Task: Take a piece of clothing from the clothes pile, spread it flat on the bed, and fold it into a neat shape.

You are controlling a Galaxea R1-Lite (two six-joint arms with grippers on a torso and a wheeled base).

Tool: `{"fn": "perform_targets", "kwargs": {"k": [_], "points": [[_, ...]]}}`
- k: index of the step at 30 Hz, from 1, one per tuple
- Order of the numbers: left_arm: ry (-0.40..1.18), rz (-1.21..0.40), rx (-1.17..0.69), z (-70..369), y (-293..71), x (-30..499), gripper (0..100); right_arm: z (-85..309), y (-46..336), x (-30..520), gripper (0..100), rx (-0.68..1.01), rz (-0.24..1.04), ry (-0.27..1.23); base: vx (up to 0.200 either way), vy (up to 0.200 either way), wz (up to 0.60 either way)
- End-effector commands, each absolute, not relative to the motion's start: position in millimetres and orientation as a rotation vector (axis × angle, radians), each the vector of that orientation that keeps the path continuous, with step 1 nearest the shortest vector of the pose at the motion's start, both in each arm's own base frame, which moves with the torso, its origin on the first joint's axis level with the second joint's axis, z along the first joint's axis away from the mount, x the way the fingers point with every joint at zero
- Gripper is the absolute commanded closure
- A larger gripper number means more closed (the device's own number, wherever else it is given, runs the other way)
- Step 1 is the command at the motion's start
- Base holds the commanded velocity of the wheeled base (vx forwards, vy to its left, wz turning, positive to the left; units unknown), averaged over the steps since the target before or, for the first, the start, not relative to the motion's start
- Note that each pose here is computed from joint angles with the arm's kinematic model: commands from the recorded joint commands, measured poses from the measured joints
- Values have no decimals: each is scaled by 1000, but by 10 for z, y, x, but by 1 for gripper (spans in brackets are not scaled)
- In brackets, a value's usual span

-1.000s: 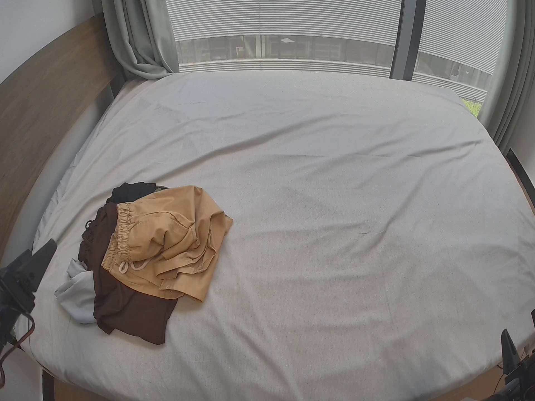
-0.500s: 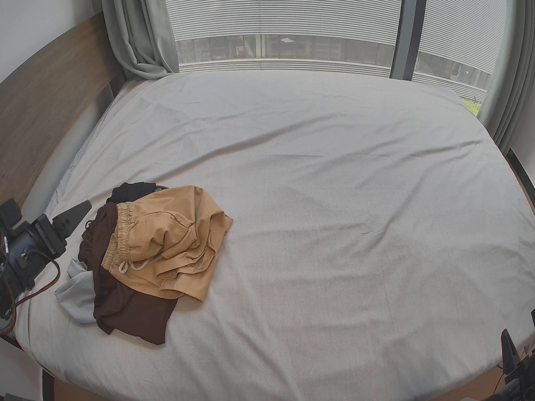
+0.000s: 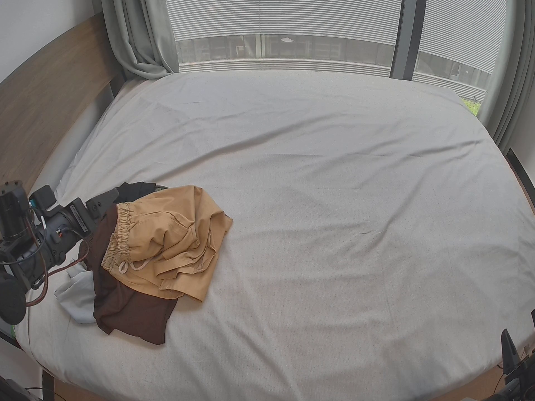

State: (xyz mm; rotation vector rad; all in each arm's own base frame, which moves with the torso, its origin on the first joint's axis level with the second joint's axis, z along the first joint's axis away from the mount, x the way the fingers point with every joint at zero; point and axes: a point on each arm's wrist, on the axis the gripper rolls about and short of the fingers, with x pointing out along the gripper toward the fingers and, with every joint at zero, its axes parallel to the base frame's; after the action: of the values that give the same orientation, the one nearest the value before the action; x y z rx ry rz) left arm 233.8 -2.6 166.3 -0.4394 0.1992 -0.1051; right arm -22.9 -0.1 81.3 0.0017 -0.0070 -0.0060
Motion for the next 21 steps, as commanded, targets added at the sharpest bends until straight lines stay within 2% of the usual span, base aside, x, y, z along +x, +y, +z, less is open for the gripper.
{"fn": "perform_targets", "kwargs": {"k": [1, 9, 21], "points": [[282, -85, -447, 1439, -7, 2581, 0, 761, -1, -227, 0, 2, -6, -5, 0, 0, 0], [354, -43, -481, 1207, 164, 2763, 0, 760, -1, -227, 0, 2, -6, -3, 0, 0, 0], [425, -34, -521, 888, 195, 3035, 0, 761, -1, -227, 0, 2, -6, -5, 0, 0, 0]]}}
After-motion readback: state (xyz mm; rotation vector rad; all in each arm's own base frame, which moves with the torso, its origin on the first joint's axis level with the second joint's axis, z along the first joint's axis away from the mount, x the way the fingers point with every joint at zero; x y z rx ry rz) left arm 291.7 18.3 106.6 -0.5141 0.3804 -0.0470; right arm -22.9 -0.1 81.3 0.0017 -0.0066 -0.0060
